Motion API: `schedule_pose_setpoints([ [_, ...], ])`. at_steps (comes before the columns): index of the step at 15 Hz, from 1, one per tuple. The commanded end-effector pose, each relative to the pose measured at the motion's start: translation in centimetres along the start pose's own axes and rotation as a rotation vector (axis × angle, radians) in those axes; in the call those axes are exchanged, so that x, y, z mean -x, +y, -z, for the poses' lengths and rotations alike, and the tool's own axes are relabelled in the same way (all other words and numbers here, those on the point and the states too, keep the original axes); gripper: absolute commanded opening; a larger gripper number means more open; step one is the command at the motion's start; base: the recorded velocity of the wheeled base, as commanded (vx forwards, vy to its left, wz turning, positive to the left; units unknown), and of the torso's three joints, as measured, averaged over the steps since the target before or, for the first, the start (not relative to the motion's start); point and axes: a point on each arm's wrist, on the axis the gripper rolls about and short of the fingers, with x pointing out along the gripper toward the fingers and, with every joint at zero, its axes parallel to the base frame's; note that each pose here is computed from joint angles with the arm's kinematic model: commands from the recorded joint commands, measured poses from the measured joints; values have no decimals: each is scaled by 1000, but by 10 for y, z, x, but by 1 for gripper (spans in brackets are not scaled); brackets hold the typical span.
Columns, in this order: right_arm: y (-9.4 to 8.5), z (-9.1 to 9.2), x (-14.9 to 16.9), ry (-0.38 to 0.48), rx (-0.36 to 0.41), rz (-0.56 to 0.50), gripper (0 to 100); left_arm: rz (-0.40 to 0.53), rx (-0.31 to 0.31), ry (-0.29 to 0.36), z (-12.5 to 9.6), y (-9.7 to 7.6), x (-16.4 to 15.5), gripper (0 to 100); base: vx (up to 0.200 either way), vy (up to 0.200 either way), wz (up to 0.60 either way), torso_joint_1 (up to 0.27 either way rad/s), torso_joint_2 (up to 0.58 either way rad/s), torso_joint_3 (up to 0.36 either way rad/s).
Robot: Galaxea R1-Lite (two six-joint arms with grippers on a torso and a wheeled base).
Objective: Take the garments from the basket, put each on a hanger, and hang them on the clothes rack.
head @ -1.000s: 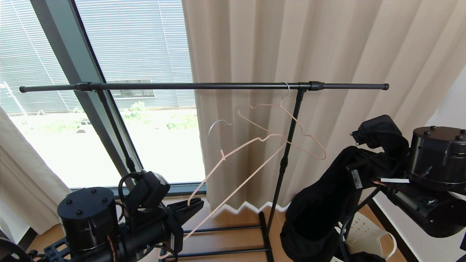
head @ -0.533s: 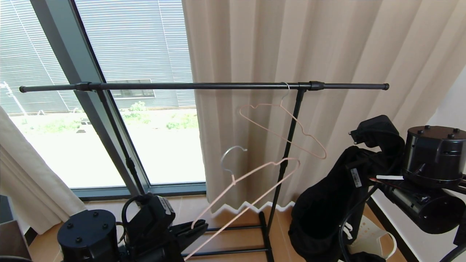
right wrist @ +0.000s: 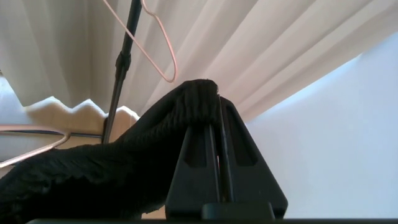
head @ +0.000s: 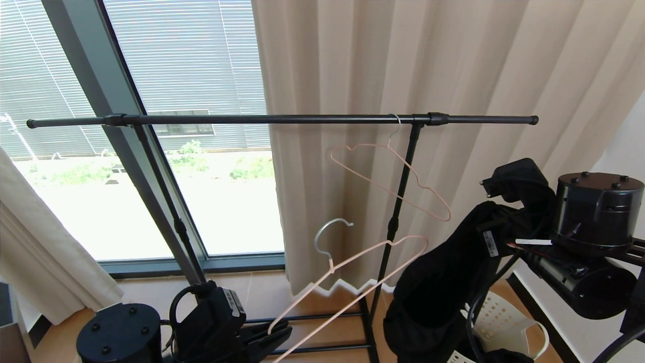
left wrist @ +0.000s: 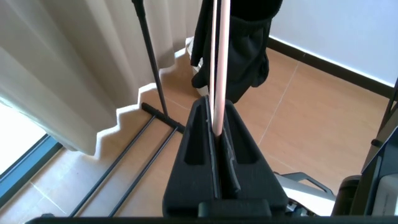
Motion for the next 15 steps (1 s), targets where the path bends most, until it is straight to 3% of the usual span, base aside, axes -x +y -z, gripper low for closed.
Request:
schedule_pose_setpoints([
  [1,3,1,-4,10,7,-1,0,0,-7,-27,-5,-1,4,0,0,0,0,0,0,0],
  [4,2,2,-4,22,7,45,0,3,-10,-46,-8,-2,6,0,0,0,0,0,0,0],
  [15,6,-3,-10,16,1,48,0,75,-26,-42,-9,-17,2,0,0,0,0,0,0,0],
])
